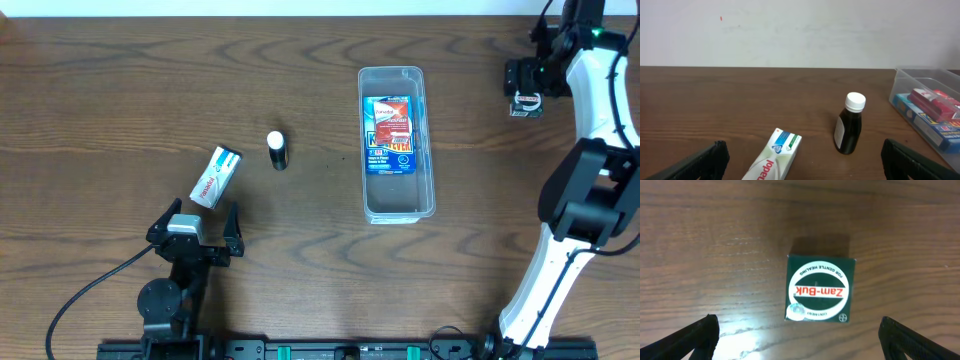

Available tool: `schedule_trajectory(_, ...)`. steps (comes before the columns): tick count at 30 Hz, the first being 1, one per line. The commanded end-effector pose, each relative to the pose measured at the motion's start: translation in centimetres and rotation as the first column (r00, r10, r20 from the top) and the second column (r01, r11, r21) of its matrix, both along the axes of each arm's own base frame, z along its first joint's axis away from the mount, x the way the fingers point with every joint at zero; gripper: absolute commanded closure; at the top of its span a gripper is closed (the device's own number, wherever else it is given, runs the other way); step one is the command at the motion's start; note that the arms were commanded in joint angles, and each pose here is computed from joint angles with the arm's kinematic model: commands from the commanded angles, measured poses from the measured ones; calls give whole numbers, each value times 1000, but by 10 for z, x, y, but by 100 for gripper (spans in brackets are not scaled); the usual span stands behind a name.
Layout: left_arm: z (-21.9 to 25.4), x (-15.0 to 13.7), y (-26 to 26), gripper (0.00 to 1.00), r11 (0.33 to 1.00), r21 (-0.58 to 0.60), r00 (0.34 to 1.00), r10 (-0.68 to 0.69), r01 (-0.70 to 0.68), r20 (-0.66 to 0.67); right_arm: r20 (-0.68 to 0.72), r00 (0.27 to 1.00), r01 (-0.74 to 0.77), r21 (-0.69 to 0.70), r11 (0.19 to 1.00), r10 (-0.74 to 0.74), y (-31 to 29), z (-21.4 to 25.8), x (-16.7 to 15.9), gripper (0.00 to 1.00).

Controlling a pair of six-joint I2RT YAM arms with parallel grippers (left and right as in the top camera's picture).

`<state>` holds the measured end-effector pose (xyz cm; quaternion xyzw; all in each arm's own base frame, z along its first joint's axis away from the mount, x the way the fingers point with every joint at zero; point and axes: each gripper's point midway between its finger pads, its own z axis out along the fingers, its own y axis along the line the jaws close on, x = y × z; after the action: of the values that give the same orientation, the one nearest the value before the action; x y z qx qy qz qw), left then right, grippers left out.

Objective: Pack container
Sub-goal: 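Move the right gripper to the green Zam-Buk tin and grasp it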

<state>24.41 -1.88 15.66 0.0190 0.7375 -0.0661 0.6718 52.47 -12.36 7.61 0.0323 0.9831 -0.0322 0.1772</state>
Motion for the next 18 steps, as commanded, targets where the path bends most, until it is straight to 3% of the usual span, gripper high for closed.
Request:
schedule_trajectory(1, -16, -1, -1, 2, 1000, 14, 999, -8, 9, -49, -35, 999, 11, 1, 1000, -11, -11, -22, -3, 1)
schedule_trajectory(18, -16, -1, -1, 2, 1000, 14, 999, -8, 9, -49, -84, 995, 50, 22, 999, -48, -24, -66, -5, 3)
